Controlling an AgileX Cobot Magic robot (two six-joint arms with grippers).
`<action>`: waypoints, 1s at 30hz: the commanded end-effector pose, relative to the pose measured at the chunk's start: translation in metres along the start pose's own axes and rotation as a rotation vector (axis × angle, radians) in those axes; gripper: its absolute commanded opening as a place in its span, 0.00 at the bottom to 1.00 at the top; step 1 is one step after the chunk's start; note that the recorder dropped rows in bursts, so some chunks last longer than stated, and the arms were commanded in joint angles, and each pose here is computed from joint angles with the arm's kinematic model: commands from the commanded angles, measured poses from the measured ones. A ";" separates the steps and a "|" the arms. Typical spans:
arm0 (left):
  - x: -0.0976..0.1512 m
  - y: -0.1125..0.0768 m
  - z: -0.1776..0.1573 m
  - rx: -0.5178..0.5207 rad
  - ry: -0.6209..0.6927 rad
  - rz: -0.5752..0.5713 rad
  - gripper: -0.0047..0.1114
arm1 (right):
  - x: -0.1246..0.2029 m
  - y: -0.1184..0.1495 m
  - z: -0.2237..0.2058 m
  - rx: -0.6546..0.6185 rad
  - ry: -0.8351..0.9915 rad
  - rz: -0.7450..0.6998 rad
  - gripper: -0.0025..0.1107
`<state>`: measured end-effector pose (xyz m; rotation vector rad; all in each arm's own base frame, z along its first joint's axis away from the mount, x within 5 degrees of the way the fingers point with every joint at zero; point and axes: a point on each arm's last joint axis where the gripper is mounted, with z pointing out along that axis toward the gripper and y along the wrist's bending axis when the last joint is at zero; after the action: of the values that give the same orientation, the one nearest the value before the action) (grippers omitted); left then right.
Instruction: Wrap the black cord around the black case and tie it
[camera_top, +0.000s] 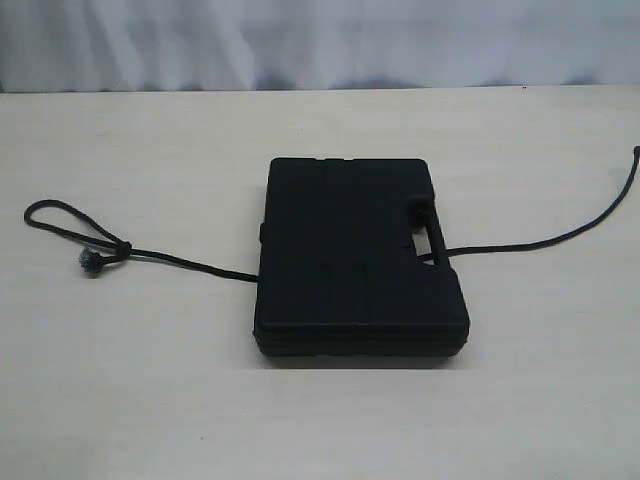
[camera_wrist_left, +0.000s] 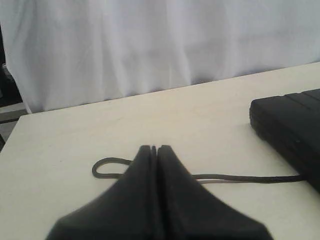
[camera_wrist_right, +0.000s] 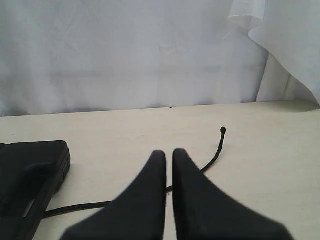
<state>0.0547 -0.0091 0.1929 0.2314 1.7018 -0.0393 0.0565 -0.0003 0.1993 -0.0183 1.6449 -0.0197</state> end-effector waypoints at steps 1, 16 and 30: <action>0.001 -0.001 0.000 0.009 -0.001 -0.006 0.04 | 0.001 0.000 0.000 0.001 0.000 0.002 0.06; 0.001 -0.001 0.000 0.009 -0.001 -0.006 0.04 | 0.001 0.000 0.000 0.001 0.000 0.002 0.06; 0.000 -0.001 0.000 0.008 -0.007 -0.006 0.04 | -0.016 -0.001 -0.002 -0.024 -0.190 0.359 0.06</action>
<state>0.0547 -0.0091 0.1929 0.2314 1.7018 -0.0393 0.0567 0.0007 0.2100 0.1129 1.5236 0.1327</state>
